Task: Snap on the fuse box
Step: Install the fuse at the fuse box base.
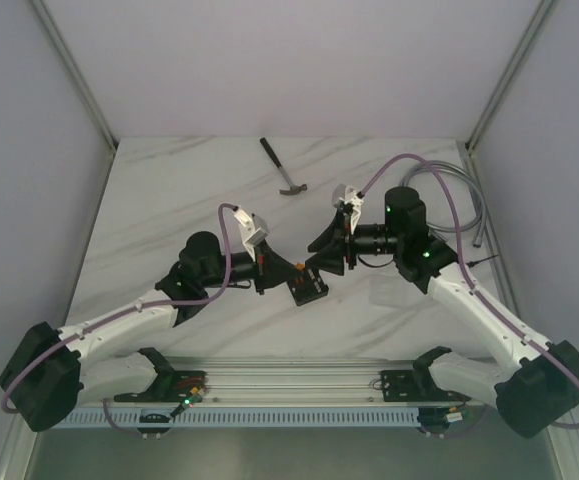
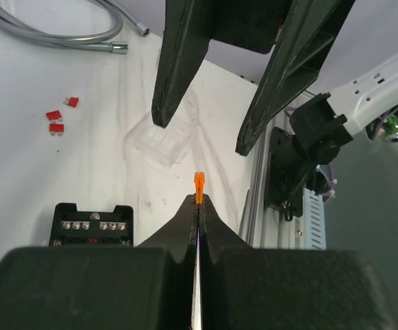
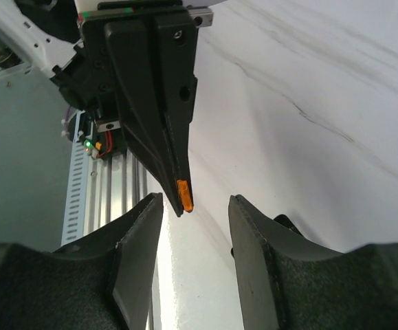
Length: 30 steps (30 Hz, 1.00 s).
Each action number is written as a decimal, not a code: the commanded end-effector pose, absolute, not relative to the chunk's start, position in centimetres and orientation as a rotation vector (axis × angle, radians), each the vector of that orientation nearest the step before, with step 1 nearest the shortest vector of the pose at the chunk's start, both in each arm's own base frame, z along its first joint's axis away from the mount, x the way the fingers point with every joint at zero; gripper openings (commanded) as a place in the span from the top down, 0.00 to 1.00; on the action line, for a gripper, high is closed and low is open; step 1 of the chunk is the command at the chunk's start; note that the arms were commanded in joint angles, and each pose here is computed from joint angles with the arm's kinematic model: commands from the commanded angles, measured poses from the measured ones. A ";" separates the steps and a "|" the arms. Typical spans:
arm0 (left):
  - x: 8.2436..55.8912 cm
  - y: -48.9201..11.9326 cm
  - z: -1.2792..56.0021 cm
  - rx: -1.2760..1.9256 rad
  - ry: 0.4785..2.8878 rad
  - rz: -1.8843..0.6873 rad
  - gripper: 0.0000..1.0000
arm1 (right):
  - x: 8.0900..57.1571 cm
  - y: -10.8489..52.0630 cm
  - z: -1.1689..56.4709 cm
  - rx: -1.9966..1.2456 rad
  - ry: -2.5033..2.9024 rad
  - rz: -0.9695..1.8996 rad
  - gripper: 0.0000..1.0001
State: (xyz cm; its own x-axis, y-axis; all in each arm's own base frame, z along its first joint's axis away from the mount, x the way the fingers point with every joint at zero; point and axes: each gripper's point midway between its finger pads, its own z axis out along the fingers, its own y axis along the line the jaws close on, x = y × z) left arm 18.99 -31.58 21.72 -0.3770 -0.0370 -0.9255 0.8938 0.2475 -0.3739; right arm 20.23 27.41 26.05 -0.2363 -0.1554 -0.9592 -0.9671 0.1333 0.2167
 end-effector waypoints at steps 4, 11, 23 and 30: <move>17.8 -32.5 24.7 0.887 1.478 -1.349 1.00 | 18.8 27.8 27.0 -1.241 1.471 1.283 0.53; 17.7 -32.9 25.1 0.891 1.469 -1.361 1.00 | 18.3 28.3 26.7 -1.268 1.464 1.314 0.59; 17.5 -33.3 24.7 0.907 1.481 -1.374 1.00 | 17.9 28.4 26.8 -1.289 1.440 1.319 0.74; 17.4 -33.2 24.7 0.906 1.480 -1.373 1.00 | 17.7 28.4 26.9 -1.300 1.427 1.329 0.84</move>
